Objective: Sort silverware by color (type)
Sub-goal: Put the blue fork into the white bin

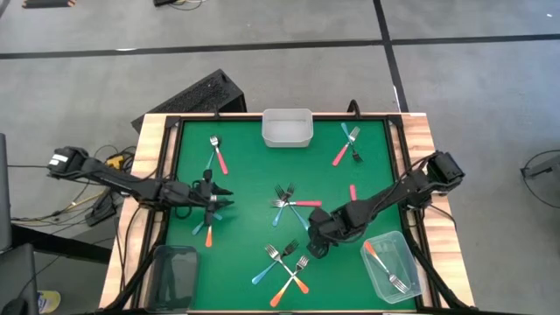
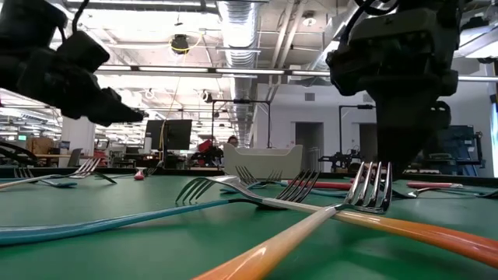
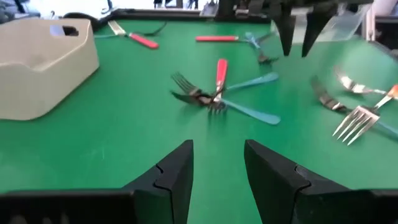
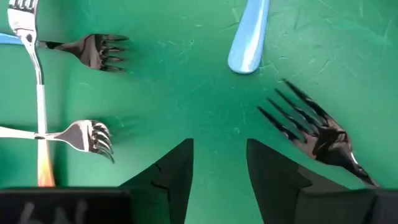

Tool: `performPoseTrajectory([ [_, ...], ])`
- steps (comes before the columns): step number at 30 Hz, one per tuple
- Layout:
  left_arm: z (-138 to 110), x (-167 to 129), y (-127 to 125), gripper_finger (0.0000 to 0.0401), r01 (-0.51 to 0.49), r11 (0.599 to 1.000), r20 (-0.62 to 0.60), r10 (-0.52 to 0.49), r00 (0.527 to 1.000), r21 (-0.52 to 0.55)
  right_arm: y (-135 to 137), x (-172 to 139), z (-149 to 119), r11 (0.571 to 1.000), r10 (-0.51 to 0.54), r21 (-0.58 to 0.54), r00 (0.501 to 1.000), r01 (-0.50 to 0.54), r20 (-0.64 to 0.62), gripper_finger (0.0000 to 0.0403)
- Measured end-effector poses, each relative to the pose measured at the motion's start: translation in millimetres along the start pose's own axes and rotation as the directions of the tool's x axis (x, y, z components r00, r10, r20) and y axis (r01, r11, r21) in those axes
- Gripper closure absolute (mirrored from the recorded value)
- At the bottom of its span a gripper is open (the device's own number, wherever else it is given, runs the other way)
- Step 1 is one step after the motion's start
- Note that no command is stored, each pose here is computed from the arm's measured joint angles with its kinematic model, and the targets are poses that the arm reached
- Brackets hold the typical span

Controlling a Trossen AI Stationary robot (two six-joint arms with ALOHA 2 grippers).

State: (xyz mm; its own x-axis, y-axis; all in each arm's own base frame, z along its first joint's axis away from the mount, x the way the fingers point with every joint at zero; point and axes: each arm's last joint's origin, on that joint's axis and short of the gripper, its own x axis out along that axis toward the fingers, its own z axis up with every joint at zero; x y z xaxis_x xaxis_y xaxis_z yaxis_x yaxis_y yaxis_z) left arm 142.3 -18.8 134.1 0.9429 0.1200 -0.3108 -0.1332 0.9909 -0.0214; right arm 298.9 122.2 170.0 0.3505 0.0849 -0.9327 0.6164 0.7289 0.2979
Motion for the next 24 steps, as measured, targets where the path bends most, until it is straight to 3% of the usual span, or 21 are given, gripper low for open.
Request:
performPoseTrajectory([
  [5, 0.0, 1.8, 1.1, 0.0271, -0.053, 0.999, 0.009, 0.053, 0.999, 0.01, -7.7, -7.5, 3.1, 0.999, -0.044, 0.013, 0.999, 0.045, -0.007, 0.0196],
  [10, 0.8, 1.5, 1.5, 0.0271, -0.063, 0.998, 0.017, 0.063, 0.998, 0.006, -16.9, -8.4, 0.5, 0.991, -0.131, -0.008, 0.99, 0.131, -0.049, 0.0194],
  [17, 0.5, 1.4, 2.0, 0.0271, -0.082, 0.997, 0.016, 0.081, 0.997, 0.006, -24.2, -10.1, -4.2, 0.964, -0.209, -0.19, 0.973, 0.188, -0.095, 0.0209],
  [24, 0.5, 1.4, 2.0, 0.0271, -0.082, 0.997, 0.016, 0.082, 0.996, 0.005, -30.7, -5.5, 2.5, 0.877, -0.28, -0.416, 0.959, 0.241, -0.035, 0.0217],
])
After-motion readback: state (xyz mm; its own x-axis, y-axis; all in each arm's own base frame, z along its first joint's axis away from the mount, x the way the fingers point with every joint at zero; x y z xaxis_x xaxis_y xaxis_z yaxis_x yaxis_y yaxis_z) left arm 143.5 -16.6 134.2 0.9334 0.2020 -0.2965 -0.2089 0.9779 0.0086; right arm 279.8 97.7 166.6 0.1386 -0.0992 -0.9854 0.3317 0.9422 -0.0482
